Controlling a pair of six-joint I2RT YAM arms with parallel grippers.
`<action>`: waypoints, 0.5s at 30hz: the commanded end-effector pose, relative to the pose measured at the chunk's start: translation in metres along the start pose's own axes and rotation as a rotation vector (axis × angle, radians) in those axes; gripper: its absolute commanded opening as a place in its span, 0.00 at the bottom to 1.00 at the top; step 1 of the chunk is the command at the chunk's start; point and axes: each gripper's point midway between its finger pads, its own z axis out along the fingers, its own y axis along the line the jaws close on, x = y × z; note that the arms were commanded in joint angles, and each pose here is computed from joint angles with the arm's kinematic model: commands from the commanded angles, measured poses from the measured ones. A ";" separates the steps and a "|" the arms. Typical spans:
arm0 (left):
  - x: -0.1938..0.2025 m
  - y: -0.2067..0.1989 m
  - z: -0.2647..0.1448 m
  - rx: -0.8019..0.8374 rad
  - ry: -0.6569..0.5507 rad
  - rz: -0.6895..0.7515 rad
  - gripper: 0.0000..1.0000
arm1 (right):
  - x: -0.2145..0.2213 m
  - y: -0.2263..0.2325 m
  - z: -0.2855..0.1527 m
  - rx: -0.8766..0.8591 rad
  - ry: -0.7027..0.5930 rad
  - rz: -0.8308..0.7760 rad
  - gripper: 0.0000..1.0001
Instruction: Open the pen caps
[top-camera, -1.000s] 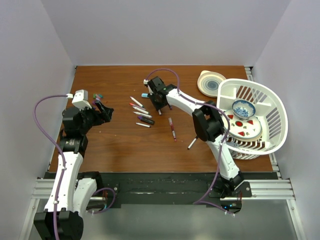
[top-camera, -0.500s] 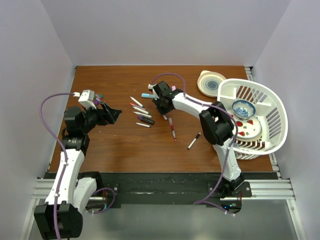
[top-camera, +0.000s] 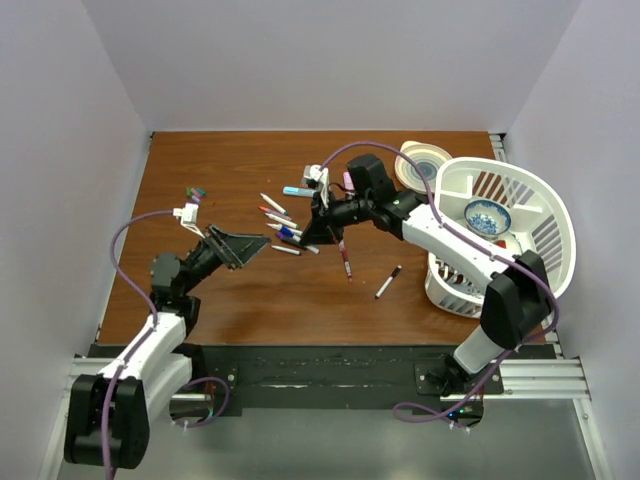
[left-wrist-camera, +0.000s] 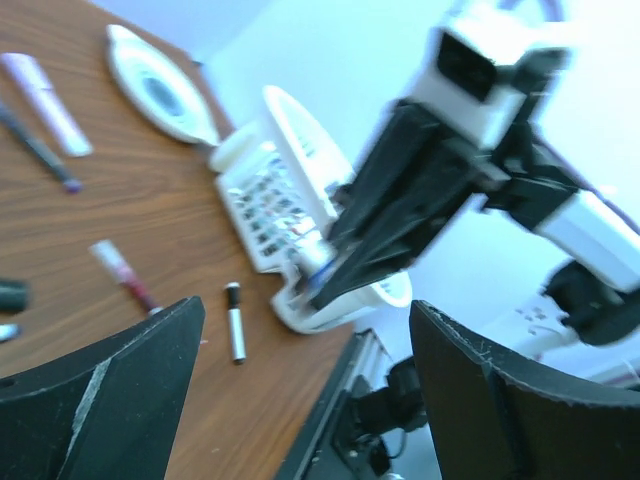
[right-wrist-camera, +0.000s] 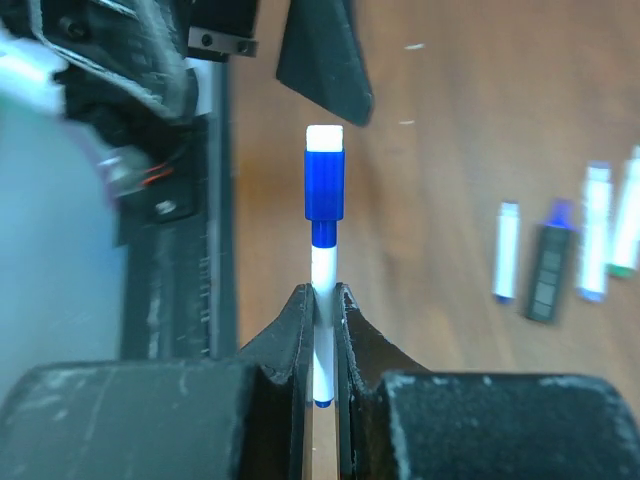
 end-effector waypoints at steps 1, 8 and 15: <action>-0.015 -0.044 0.013 0.122 -0.093 0.033 0.87 | 0.012 0.023 0.011 -0.209 -0.019 0.025 0.00; 0.000 -0.036 0.024 0.079 -0.099 -0.016 0.82 | 0.010 0.028 0.012 -0.232 -0.030 0.045 0.00; 0.012 -0.015 0.045 -0.059 -0.037 -0.034 0.65 | 0.012 0.026 0.013 -0.220 -0.030 0.053 0.00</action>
